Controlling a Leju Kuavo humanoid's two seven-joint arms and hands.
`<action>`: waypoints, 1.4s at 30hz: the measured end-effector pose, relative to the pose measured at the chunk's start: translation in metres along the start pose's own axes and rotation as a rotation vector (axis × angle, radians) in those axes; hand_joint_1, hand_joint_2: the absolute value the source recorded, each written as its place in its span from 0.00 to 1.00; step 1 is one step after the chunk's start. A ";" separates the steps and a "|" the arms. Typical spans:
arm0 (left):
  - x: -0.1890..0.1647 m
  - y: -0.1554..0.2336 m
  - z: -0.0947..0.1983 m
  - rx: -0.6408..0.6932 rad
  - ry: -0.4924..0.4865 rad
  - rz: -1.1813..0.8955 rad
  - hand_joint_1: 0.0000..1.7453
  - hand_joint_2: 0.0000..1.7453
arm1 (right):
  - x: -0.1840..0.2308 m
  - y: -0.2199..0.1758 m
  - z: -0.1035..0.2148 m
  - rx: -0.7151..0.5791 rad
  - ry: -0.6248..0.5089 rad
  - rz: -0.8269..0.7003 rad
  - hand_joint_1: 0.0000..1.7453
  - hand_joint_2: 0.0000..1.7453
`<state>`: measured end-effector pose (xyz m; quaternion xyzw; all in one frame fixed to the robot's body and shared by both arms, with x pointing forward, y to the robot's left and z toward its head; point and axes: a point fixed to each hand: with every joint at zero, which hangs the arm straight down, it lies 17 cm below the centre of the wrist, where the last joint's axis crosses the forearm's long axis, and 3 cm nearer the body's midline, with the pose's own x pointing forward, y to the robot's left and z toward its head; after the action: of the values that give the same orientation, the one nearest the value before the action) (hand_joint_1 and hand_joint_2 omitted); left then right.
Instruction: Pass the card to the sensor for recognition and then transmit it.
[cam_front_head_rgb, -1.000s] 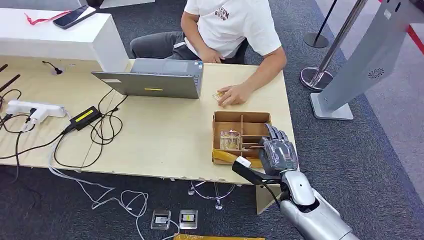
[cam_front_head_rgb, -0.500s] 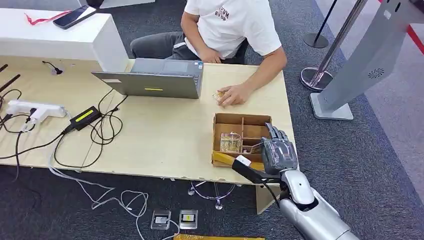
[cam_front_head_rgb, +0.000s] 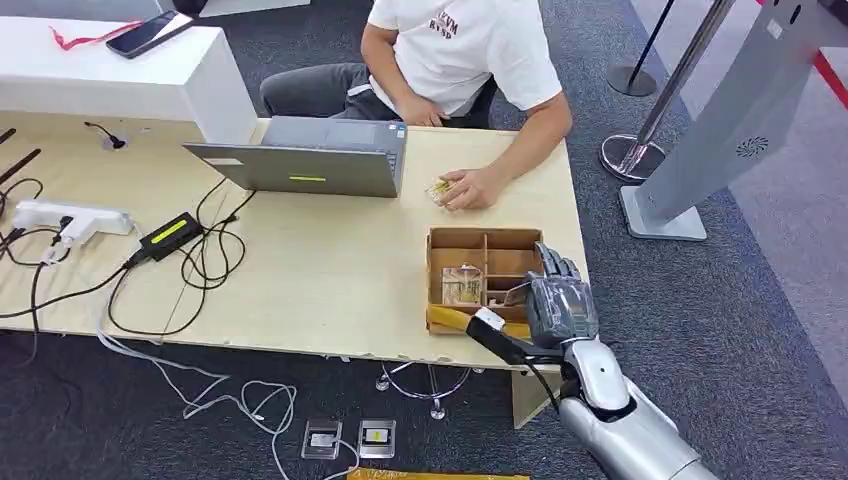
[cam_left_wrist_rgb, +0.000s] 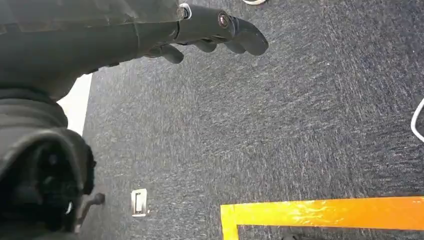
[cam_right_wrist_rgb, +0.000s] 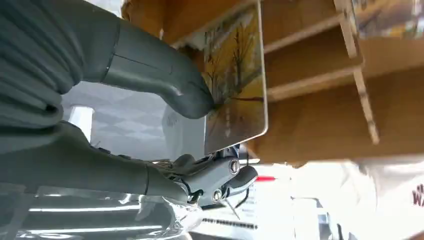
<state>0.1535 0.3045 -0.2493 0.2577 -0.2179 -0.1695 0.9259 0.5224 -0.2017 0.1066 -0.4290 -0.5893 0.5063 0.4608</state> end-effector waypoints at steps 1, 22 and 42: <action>0.000 0.000 0.000 0.000 -0.001 -0.001 0.00 0.00 | -0.001 -0.009 -0.004 -0.026 0.005 0.002 1.00 1.00; 0.011 0.002 -0.002 0.002 -0.018 -0.032 0.00 0.00 | 0.015 -0.284 -0.086 -0.397 -0.029 0.083 1.00 1.00; 0.030 0.005 -0.007 0.001 -0.019 -0.026 0.00 0.00 | 0.020 -0.186 -0.134 -0.103 0.032 0.182 1.00 1.00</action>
<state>0.1835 0.2989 -0.2422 0.2595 -0.2234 -0.1838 0.9214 0.6418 -0.1775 0.3015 -0.5119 -0.5658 0.5082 0.3995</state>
